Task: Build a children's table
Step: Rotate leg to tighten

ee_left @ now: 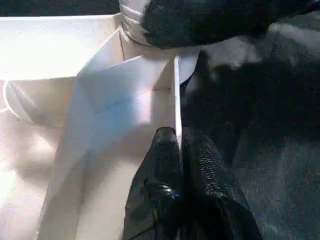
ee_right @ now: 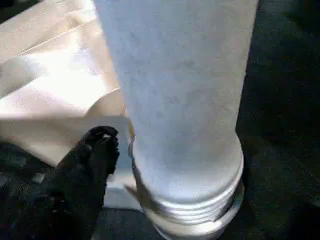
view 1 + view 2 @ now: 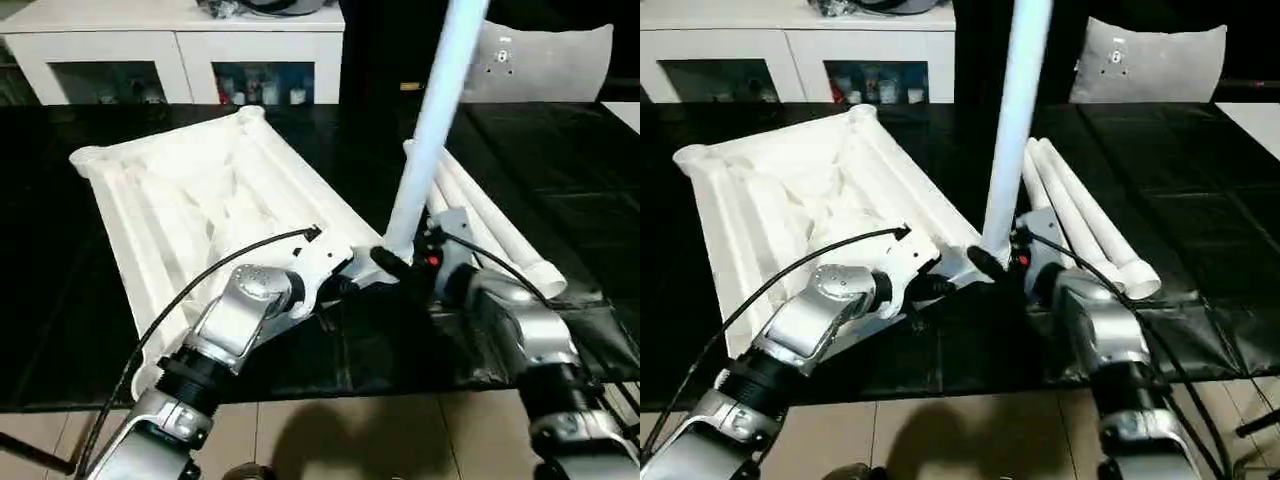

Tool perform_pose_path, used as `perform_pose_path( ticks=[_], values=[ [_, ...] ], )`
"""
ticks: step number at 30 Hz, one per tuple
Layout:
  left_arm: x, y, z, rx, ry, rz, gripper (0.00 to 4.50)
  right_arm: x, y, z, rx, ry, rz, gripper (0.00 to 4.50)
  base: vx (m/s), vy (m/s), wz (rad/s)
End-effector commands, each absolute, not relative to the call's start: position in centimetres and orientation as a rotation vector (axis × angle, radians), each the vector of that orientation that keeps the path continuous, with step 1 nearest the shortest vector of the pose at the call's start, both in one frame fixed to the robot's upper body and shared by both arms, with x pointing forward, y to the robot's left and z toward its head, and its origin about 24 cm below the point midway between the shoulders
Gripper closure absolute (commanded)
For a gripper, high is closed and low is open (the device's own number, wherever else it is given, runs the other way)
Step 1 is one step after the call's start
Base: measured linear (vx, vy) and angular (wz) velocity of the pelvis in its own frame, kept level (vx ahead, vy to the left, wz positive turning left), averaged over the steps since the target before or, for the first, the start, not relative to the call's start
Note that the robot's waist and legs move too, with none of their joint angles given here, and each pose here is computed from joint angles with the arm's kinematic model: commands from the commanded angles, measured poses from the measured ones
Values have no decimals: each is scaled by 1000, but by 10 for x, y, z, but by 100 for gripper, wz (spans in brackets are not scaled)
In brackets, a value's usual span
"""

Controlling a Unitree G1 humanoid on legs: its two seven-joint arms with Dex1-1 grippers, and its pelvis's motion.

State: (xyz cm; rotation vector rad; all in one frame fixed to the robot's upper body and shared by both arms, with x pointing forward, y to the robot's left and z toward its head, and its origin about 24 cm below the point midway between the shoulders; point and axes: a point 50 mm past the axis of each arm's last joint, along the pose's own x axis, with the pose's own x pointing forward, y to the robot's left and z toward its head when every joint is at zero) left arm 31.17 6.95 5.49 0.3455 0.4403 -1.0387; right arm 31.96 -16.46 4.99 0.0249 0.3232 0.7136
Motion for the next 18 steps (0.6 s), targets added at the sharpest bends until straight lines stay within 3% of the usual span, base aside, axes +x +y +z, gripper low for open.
perform_pose_path(
  ticks=[1, 11, 15, 18],
  values=[
    [313, 69, 65, 363, 373, -1086, 450, 315, -162, 53, 16, 312, 792, 10, 0, 0, 0],
    [298, 89, 61, 462, 380, -1383, 450, 299, -176, 63, -176, 331, 1075, 3, 0, 0, 0],
    [292, 99, 58, 517, 414, -1482, 450, 291, -177, 67, -176, 342, 1233, 18, 0, 0, 0],
    [292, 100, 57, 523, 416, -1492, 450, 289, -177, 67, -174, 350, 1253, 38, 0, 0, 0]
  ],
)
